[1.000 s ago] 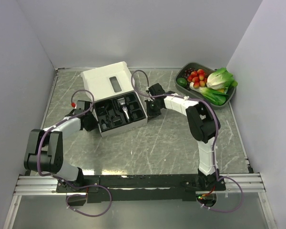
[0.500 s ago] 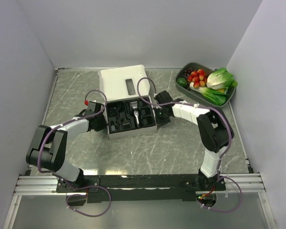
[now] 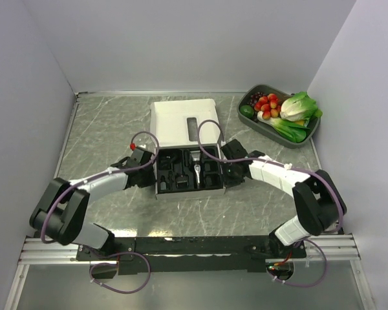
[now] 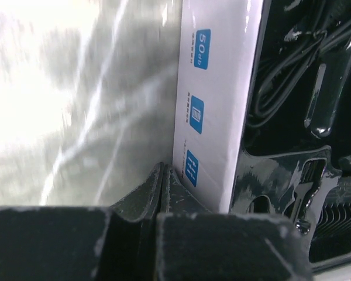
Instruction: Sort the hair-cutting tools
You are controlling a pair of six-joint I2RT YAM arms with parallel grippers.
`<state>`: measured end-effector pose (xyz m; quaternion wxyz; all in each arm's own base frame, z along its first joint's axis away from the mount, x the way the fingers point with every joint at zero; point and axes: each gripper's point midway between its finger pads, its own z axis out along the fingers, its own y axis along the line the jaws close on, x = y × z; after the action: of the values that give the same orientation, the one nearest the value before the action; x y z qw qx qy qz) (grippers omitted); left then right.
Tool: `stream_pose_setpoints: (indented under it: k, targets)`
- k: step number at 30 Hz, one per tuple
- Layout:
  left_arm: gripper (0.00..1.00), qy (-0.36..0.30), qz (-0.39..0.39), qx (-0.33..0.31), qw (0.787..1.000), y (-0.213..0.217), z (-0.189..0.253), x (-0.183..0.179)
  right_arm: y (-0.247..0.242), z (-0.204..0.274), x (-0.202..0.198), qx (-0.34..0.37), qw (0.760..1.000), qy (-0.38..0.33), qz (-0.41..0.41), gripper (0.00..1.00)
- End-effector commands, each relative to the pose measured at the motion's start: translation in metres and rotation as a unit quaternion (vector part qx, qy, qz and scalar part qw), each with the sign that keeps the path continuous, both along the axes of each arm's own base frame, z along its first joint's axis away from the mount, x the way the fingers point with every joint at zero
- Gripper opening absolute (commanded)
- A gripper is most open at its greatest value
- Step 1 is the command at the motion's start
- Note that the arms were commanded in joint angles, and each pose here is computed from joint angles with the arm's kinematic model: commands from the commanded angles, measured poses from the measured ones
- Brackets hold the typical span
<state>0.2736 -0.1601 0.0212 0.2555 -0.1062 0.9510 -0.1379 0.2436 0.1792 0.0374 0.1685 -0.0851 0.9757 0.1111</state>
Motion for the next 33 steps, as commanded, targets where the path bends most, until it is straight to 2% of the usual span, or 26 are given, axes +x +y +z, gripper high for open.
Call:
stream_pose_setpoints:
  k: [1, 3, 4, 6, 7, 8, 10, 13, 17, 20, 21, 23, 24, 26, 28, 29, 31, 33]
  targets:
    - [0.01, -0.021, -0.037, -0.104, 0.994, -0.051, 0.039, -0.014, 0.073, 0.046, -0.008, 0.154, 0.986, -0.039, 0.052, 0.0]
    - [0.01, -0.042, -0.027, -0.089, 0.995, -0.046, 0.057, -0.005, 0.061, 0.049, 0.008, 0.125, 0.989, -0.066, 0.029, 0.0]
    - [0.04, -0.047, -0.016, -0.056, 0.997, -0.034, 0.058, -0.003, 0.055, 0.052, 0.011, 0.112, 0.991, -0.074, 0.025, 0.0]
    - [0.08, -0.073, -0.004, -0.033, 0.997, -0.026, 0.084, 0.016, 0.043, 0.071, 0.036, 0.09, 0.99, -0.11, -0.008, 0.0]
    - [0.13, -0.064, 0.013, -0.002, 0.998, -0.011, 0.084, 0.017, 0.037, 0.076, 0.043, 0.081, 0.99, -0.115, -0.02, 0.0]
    - [0.13, -0.079, 0.023, -0.003, 0.997, -0.009, 0.102, 0.03, 0.03, 0.079, 0.047, 0.07, 0.991, -0.113, -0.034, 0.0]
    - [0.18, -0.08, 0.049, 0.007, 0.996, 0.012, 0.11, 0.048, 0.019, 0.095, 0.068, 0.068, 0.987, -0.129, -0.067, 0.0]
    - [0.19, -0.076, 0.097, 0.0, 0.992, 0.048, 0.11, 0.065, 0.0, 0.102, 0.094, 0.073, 0.981, -0.13, -0.122, 0.0]
    - [0.14, -0.079, 0.145, -0.022, 0.986, 0.085, 0.103, 0.087, -0.019, 0.096, 0.125, 0.091, 0.971, -0.129, -0.178, 0.0]
    - [0.03, -0.071, 0.157, -0.059, 0.983, 0.097, 0.089, 0.106, -0.028, 0.089, 0.147, 0.138, 0.961, -0.115, -0.21, 0.0]
    - [0.01, -0.077, 0.139, -0.088, 0.983, 0.09, 0.086, 0.117, -0.028, 0.092, 0.157, 0.156, 0.955, -0.126, -0.218, 0.0]
    - [0.01, -0.083, 0.132, -0.119, 0.981, 0.093, 0.077, 0.125, -0.031, 0.086, 0.168, 0.17, 0.952, -0.126, -0.221, 0.0]
    - [0.01, -0.11, 0.111, -0.148, 0.977, 0.085, 0.086, 0.136, -0.033, 0.087, 0.173, 0.181, 0.951, -0.131, -0.214, 0.0]
    - [0.01, -0.111, 0.116, -0.167, 0.973, 0.095, 0.076, 0.146, -0.034, 0.082, 0.185, 0.184, 0.951, -0.146, -0.204, 0.0]
    - [0.01, -0.133, 0.09, -0.191, 0.968, 0.091, 0.085, 0.163, -0.034, 0.076, 0.196, 0.187, 0.952, -0.151, -0.188, 0.0]
    - [0.01, -0.122, 0.084, -0.196, 0.969, 0.089, 0.072, 0.168, -0.033, 0.077, 0.2, 0.19, 0.953, -0.154, -0.181, 0.0]
    - [0.01, -0.14, 0.053, -0.221, 0.964, 0.082, 0.08, 0.183, -0.027, 0.065, 0.206, 0.196, 0.956, -0.148, -0.16, 0.0]
    - [0.01, -0.13, 0.037, -0.246, 0.96, 0.075, 0.068, 0.19, -0.023, 0.052, 0.214, 0.204, 0.958, -0.133, -0.151, 0.0]
